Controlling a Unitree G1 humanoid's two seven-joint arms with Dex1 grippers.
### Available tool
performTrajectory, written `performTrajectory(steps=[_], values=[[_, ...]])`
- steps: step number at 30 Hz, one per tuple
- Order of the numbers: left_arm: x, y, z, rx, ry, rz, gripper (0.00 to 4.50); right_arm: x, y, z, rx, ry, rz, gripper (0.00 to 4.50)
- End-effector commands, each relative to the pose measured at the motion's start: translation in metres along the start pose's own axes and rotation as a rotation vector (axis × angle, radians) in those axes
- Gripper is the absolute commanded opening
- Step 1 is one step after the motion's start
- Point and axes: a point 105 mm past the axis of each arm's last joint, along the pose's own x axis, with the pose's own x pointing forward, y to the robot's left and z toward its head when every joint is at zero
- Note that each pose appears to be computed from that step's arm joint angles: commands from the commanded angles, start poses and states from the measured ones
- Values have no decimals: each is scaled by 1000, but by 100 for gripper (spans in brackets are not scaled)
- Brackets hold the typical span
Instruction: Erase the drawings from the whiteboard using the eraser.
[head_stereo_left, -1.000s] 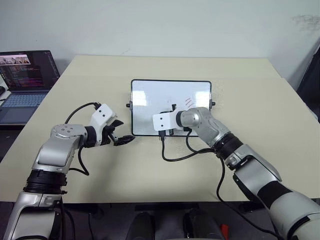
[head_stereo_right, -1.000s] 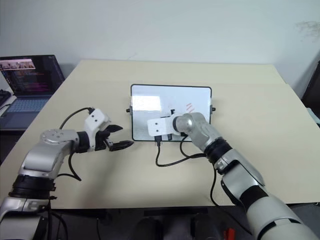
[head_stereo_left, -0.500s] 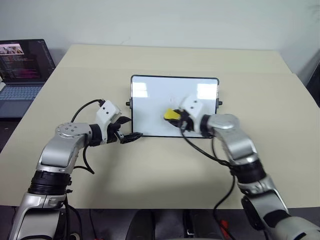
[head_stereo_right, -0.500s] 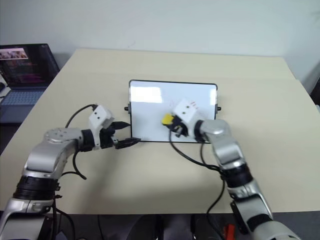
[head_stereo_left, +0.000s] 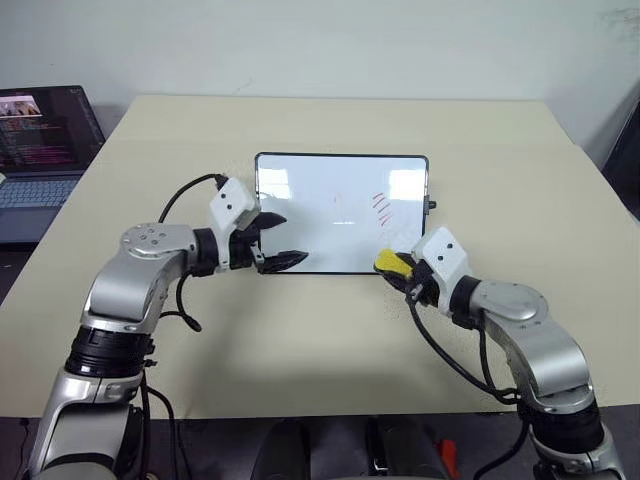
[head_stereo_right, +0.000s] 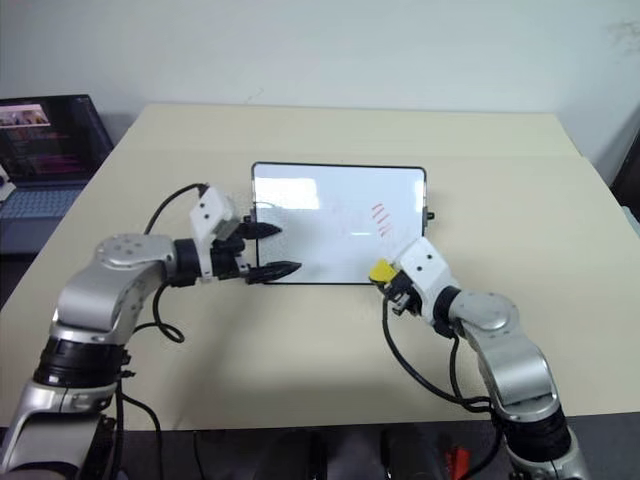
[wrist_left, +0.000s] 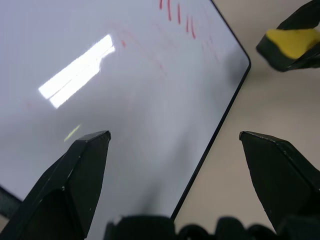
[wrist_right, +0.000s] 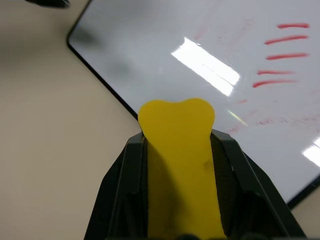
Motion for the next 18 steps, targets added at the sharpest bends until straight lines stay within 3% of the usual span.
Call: performTrajectory(steps=[1, 7, 18], values=[[5, -3, 16, 56, -37, -13, 450, -8, -16, 14, -25, -66, -124, 132], [12, 3, 12, 43, -37, 10, 450, -5, -22, 21, -77, -83, -159, 132], [29, 2, 16, 59, -50, -29, 450, 61, -69, 69, -318, -137, -304, 132]])
